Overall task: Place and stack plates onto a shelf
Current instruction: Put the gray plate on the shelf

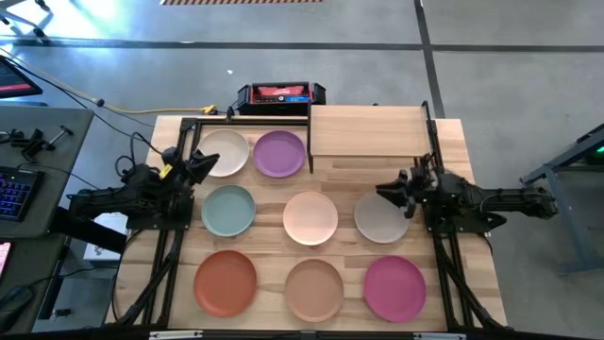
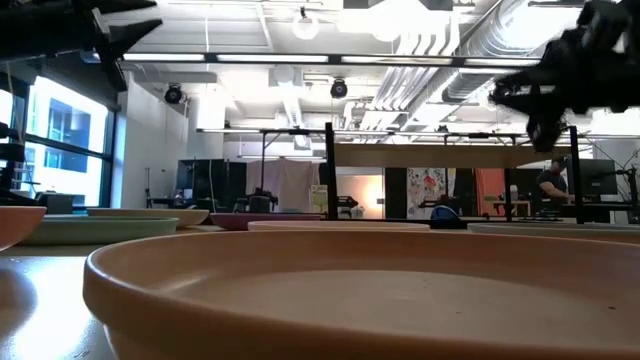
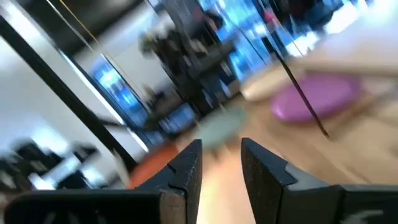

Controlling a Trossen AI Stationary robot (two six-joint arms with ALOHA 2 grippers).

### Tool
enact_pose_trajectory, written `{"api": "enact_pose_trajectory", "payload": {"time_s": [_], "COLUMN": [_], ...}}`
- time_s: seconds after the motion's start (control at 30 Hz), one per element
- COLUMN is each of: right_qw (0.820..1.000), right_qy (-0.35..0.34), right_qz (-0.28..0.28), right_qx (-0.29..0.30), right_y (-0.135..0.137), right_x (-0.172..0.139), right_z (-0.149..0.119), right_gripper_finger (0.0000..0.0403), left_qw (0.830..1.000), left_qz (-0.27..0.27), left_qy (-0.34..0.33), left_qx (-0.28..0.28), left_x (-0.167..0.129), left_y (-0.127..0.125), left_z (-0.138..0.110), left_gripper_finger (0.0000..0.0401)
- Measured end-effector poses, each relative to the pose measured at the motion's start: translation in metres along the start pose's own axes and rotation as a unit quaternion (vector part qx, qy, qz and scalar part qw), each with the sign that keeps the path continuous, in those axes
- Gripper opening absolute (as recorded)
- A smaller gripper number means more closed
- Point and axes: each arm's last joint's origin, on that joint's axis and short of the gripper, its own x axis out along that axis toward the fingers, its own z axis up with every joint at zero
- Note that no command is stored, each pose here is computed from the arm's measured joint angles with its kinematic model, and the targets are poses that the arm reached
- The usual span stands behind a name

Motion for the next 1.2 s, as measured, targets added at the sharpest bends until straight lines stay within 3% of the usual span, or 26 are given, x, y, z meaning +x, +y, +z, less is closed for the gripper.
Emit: {"api": "enact_pose_trajectory", "payload": {"time_s": [0.13, 0.5, 0.9, 1.2], "right_qw": [0.996, 0.981, 0.984, 0.979], "right_qy": [-0.075, -0.147, -0.118, -0.124], "right_qz": [0.048, 0.078, -0.008, -0.01], "right_qx": [-0.027, -0.103, -0.134, -0.161], "right_y": [0.01, 0.04, 0.056, 0.07], "right_x": [-0.002, -0.01, -0.021, -0.025], "right_z": [0.015, 0.059, 0.09, 0.11], "right_gripper_finger": [0.0094, 0.0094, 0.0098, 0.015], "left_qw": [0.999, 0.996, 0.998, 0.996], "left_qz": [-0.021, -0.038, -0.015, -0.016], "left_qy": [-0.034, -0.071, -0.031, 0.01], "left_qx": [0.001, 0.041, 0.056, 0.089], "left_x": [0.0, 0.006, 0.045, 0.078], "left_y": [-0.004, -0.024, -0.048, -0.067], "left_z": [0.007, 0.034, 0.05, 0.06], "left_gripper_finger": [0.0097, 0.0097, 0.0097, 0.0097]}}
